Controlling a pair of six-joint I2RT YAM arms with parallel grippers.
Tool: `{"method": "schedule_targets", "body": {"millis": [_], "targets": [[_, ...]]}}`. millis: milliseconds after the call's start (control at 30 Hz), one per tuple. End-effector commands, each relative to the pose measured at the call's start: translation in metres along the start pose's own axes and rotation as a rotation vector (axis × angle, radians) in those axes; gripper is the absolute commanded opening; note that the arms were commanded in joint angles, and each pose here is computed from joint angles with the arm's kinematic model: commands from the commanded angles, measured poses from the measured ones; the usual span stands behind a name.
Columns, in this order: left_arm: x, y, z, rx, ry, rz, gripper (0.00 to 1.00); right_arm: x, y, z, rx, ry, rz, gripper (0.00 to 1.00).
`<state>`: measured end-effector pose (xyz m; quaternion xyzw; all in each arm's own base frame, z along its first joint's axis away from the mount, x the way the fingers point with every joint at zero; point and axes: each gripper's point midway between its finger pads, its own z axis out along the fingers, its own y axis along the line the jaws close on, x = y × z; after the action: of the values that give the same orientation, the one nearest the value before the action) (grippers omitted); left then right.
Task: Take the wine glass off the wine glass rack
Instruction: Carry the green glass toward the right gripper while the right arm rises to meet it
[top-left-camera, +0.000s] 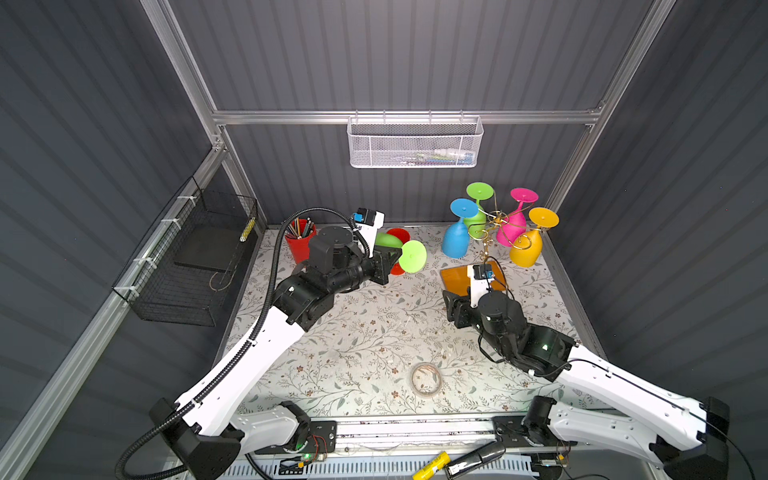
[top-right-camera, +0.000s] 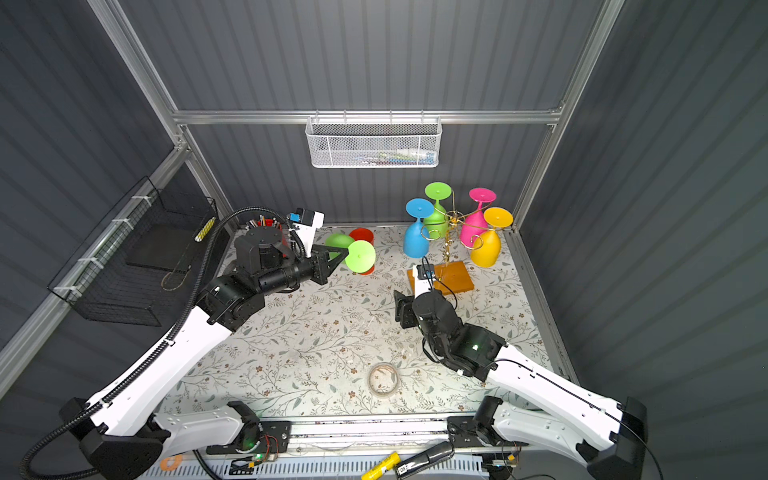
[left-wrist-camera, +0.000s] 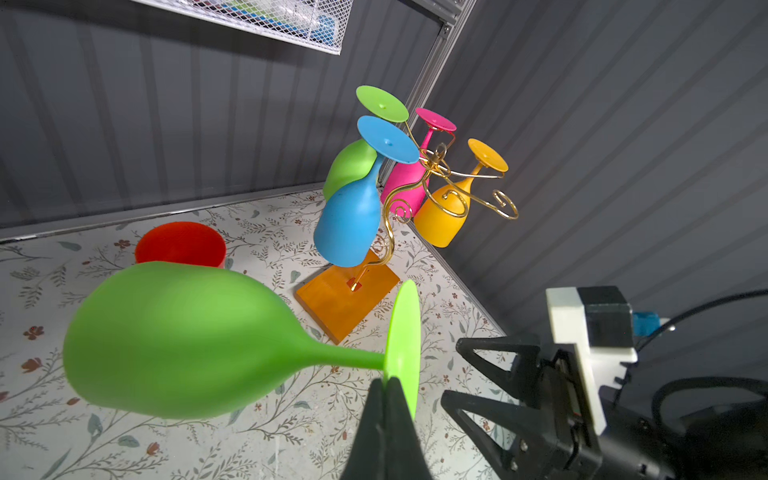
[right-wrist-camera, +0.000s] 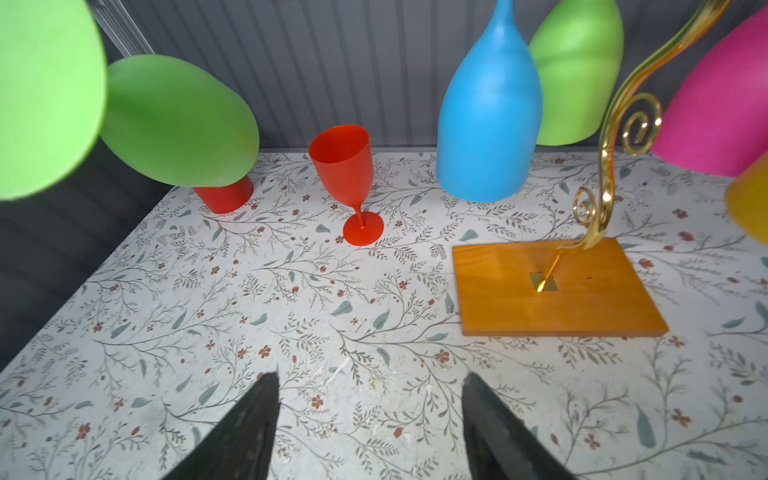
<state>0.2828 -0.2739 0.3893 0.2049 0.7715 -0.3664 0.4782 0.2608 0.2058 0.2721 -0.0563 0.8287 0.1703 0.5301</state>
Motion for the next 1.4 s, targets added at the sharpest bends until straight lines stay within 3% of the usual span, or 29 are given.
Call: {"method": "schedule_targets", "body": {"millis": [0,200,500,967,1367], "targets": [[-0.007,-0.001,-0.012,-0.018,-0.030,0.144,0.00,-0.003,0.005,-0.007,-0.031,0.052,0.108,0.70],[-0.003,-0.006,-0.021,-0.028,-0.016,0.272,0.00,-0.024,0.014,-0.017,-0.098,0.047,0.242,0.70],[0.018,-0.019,-0.012,-0.097,0.014,0.479,0.00,-0.035,0.009,-0.023,-0.131,0.180,0.484,0.67],[0.032,-0.017,0.001,-0.251,0.007,0.687,0.00,-0.060,0.024,-0.018,-0.213,0.245,0.735,0.64],[0.049,-0.027,0.007,-0.314,-0.035,0.897,0.00,-0.059,0.037,0.003,-0.212,0.327,0.893,0.63]]}}
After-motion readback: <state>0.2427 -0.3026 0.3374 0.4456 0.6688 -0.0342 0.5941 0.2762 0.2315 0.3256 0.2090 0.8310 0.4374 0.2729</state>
